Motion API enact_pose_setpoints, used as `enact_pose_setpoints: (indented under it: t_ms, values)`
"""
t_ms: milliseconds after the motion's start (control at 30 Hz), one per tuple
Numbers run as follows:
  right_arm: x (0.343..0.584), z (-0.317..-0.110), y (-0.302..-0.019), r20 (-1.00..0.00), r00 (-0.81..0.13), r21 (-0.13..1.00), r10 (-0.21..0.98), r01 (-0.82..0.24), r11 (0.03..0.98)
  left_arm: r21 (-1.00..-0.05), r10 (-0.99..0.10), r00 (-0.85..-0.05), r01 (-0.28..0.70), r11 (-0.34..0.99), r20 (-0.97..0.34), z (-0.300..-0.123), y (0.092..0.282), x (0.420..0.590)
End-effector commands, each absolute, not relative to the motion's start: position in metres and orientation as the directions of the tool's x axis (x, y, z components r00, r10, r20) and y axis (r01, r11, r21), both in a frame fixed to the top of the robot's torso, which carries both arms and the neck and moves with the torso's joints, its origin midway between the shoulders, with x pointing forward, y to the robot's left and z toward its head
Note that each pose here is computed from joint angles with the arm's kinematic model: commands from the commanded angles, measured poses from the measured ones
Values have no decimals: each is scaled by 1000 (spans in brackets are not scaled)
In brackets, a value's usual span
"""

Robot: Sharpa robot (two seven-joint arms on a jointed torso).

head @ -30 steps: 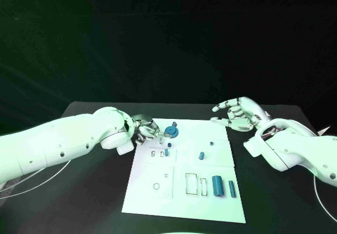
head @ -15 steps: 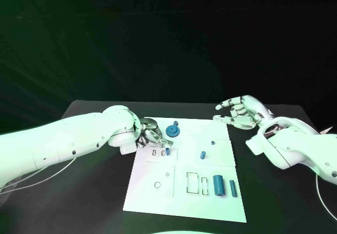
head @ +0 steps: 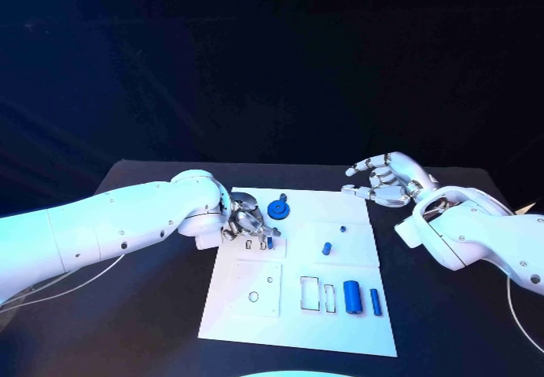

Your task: Assemble the parts on the task board

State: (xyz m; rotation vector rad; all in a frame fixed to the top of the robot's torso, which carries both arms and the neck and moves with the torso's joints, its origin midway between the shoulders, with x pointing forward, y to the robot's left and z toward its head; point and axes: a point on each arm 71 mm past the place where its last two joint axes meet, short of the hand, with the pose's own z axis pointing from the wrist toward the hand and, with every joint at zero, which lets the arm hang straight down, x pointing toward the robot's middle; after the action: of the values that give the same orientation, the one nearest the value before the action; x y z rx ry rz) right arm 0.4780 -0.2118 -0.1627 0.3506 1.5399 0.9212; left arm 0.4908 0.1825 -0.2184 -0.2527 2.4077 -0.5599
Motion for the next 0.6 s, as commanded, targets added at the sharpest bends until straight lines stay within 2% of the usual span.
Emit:
enact_pose_setpoints:
  t_ms: [33, 600]
  values:
    - [478, -162, -210, -719, -207, 692, 664, -308, 653, -448, -295, -790, -29, 894, -538, -218, 180, 489]
    - [478, -163, -206, -739, -211, 671, 640, -324, 667, -444, -286, -798, -25, 896, -531, -220, 177, 490]
